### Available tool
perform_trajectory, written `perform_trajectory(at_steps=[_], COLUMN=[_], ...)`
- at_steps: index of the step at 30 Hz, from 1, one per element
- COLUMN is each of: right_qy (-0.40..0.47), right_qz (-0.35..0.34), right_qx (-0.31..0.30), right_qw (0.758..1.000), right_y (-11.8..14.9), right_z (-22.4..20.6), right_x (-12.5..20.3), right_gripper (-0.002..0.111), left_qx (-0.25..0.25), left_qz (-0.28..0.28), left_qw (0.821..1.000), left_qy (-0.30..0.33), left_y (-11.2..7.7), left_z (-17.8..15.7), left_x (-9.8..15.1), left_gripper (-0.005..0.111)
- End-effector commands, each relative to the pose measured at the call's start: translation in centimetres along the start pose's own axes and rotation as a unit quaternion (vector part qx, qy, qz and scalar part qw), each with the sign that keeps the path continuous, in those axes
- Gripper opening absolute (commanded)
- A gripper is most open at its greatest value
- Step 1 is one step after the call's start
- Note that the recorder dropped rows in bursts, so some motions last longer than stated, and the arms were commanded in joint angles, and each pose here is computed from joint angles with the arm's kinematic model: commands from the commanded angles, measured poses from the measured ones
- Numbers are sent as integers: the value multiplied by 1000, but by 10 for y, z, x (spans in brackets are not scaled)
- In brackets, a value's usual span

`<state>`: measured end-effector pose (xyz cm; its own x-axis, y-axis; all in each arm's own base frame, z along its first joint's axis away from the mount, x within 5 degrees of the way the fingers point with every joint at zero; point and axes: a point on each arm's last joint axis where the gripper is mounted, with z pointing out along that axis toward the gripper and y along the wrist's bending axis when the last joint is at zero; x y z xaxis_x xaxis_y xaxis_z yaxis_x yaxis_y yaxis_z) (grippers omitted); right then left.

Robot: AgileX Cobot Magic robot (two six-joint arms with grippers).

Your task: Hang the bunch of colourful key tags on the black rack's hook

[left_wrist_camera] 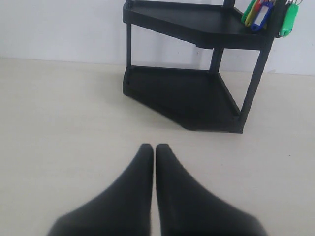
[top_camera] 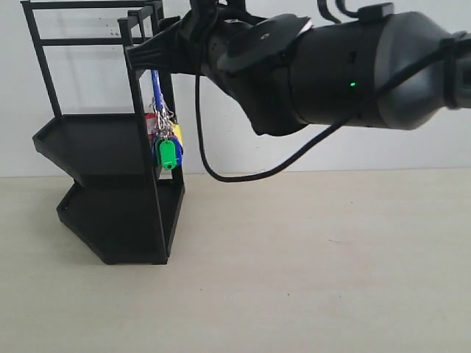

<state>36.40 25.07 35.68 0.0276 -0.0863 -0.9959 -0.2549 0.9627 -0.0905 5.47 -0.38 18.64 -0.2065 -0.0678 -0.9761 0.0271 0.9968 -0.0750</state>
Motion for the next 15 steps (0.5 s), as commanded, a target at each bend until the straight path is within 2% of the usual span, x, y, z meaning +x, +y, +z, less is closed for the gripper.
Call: perform_trajectory(at_steps=[1, 11, 15], right_qy=[4, 54, 71], right_qz=[-14, 1, 5], right_qx=[9, 10, -8], right_qw=[1000, 999, 997], right_y=[-11, -34, -45], right_z=[-19, -75, -105], right_x=[-2, 25, 32], right_gripper=[49, 49, 49], left_qx=[-1, -1, -1], left_qz=[4, 4, 4], left_qw=[1000, 1000, 1000], left_qy=[-6, -6, -6], left_y=[0, 0, 0], left_z=[0, 0, 0], left_x=[-1, -1, -1], left_gripper=[4, 4, 4])
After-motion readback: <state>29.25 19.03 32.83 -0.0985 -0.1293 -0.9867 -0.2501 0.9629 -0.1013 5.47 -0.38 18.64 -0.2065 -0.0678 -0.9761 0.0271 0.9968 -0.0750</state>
